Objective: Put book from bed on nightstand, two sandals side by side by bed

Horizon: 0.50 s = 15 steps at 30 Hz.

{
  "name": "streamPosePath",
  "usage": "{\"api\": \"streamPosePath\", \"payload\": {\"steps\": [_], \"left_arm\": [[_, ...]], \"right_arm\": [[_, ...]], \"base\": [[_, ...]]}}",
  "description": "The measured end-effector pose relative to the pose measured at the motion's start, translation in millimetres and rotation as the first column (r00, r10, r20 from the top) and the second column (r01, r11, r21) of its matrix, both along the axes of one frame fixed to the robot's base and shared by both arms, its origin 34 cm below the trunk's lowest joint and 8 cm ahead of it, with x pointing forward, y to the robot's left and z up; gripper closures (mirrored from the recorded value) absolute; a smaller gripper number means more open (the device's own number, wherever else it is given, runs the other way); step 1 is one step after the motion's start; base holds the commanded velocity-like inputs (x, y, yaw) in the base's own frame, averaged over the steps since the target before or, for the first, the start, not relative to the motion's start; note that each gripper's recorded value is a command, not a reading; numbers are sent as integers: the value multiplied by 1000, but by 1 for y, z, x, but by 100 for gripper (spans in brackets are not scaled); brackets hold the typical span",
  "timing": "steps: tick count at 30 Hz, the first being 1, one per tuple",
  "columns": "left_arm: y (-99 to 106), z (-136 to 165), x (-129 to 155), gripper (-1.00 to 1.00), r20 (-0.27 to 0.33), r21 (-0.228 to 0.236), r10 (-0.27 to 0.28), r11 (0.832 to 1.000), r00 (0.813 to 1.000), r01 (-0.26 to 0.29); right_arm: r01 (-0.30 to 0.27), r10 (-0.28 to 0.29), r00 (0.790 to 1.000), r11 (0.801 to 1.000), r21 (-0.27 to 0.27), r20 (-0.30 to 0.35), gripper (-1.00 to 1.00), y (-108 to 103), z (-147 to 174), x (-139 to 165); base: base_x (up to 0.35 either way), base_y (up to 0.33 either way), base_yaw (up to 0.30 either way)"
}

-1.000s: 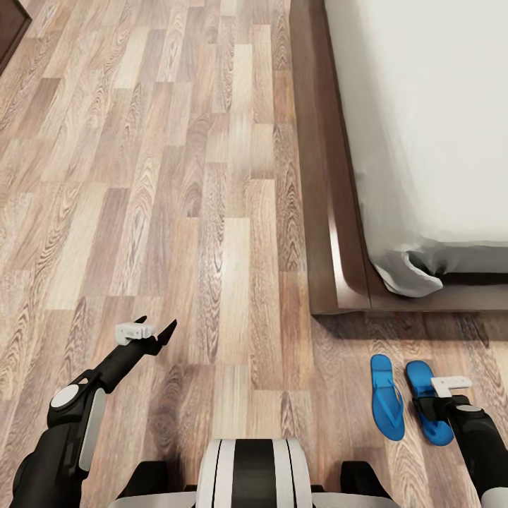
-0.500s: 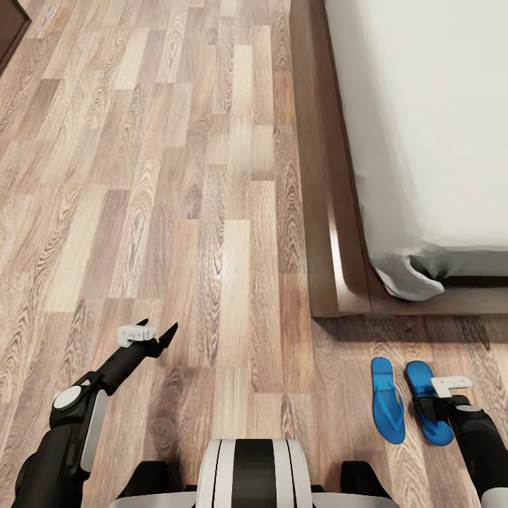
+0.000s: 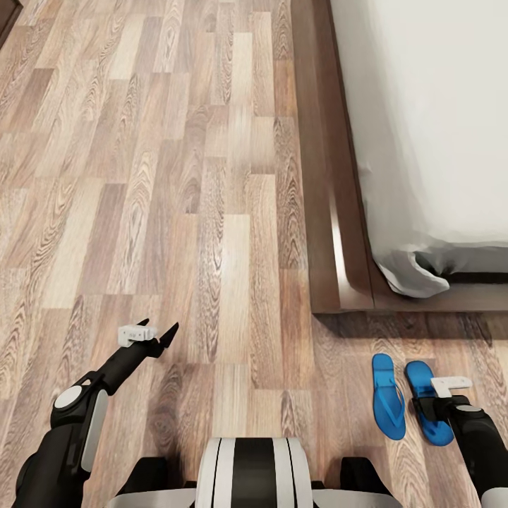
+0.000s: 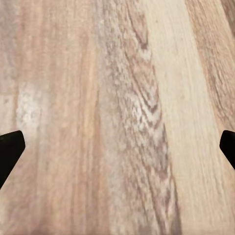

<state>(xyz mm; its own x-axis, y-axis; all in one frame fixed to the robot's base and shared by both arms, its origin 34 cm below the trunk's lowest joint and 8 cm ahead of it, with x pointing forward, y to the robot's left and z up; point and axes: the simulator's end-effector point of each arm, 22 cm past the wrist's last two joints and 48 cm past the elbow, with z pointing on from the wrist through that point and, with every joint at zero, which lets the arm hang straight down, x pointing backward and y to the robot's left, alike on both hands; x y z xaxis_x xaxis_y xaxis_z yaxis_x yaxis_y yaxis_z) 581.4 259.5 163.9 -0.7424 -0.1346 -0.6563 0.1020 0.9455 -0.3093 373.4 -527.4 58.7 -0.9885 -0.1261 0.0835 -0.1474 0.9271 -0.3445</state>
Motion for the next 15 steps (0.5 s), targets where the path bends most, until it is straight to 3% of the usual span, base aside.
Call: {"api": "streamPosePath", "payload": {"steps": [15], "left_arm": [[-1, -8, -5, -100, -16, -1, -2, 1000, 1000, 2]], "right_arm": [[-1, 1, 1000, 1000, 0, -17, 100, 0, -5, -7]], "base": [[0, 0, 0]]}}
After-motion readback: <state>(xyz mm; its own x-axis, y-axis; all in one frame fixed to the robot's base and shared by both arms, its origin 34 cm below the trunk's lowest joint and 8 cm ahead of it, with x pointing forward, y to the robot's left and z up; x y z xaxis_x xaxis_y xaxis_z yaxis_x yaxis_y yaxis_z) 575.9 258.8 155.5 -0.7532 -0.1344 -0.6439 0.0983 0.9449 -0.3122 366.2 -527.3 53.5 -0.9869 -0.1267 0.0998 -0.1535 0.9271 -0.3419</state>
